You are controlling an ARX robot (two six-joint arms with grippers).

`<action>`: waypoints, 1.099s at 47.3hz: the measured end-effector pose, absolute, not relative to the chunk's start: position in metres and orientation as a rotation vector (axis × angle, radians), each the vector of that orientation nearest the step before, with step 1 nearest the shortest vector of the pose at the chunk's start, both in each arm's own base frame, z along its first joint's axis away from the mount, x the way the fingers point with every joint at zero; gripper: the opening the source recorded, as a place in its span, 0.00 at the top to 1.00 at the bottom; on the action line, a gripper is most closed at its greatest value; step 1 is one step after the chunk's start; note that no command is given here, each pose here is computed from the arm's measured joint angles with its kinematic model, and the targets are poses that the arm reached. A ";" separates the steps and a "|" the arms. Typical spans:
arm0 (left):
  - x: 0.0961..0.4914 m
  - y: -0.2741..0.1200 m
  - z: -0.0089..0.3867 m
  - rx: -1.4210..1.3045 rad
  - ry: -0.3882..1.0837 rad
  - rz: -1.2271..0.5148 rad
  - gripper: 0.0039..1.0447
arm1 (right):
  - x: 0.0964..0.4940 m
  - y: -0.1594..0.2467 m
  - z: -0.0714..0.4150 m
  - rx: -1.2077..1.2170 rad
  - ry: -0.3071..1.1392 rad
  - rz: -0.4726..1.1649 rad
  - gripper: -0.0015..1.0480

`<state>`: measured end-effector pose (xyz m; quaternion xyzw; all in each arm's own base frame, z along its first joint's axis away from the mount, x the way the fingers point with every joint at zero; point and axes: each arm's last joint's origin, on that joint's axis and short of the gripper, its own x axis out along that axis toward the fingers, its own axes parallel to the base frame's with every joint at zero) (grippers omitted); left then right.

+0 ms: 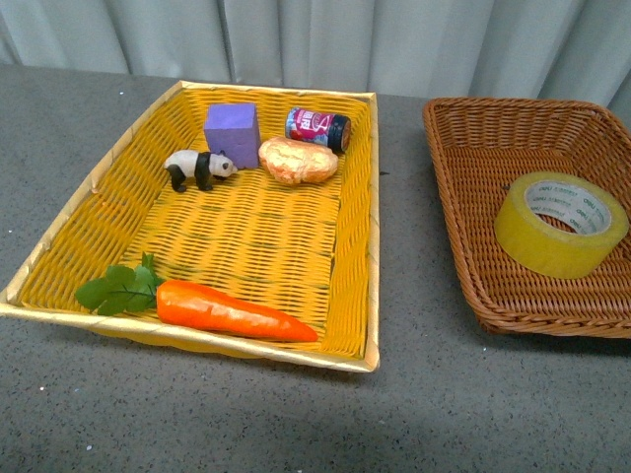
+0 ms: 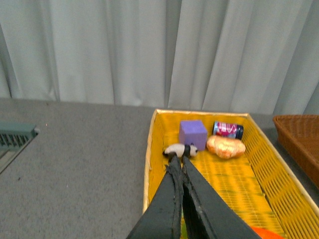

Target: Move tape to another basket

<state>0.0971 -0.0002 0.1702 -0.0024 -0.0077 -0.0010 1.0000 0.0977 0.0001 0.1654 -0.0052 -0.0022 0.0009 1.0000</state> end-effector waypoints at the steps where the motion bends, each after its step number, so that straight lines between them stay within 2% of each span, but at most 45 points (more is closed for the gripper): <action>1: 0.097 0.000 0.170 -0.005 -0.019 -0.002 0.97 | 0.098 0.000 0.165 -0.010 -0.003 0.002 0.99; 8: 0.097 0.000 0.170 -0.005 -0.017 -0.002 0.96 | 0.098 0.000 0.165 -0.010 -0.002 0.002 0.99; 11: 0.097 0.000 0.170 -0.005 -0.017 -0.002 0.88 | 0.098 0.000 0.165 -0.011 -0.002 0.002 0.96; 30: 0.097 0.000 0.170 -0.005 -0.018 -0.002 0.28 | 0.098 0.000 0.165 -0.011 -0.004 0.002 0.37; 36: 0.097 0.000 0.170 -0.004 -0.018 -0.002 0.06 | 0.098 0.000 0.165 -0.011 -0.004 0.002 0.14; 38: 0.097 0.000 0.170 -0.004 -0.018 -0.002 0.05 | 0.098 0.000 0.165 -0.010 -0.004 0.002 0.07; 52: 0.097 0.000 0.170 -0.004 -0.018 -0.002 0.06 | 0.098 0.000 0.165 -0.010 -0.004 0.002 0.09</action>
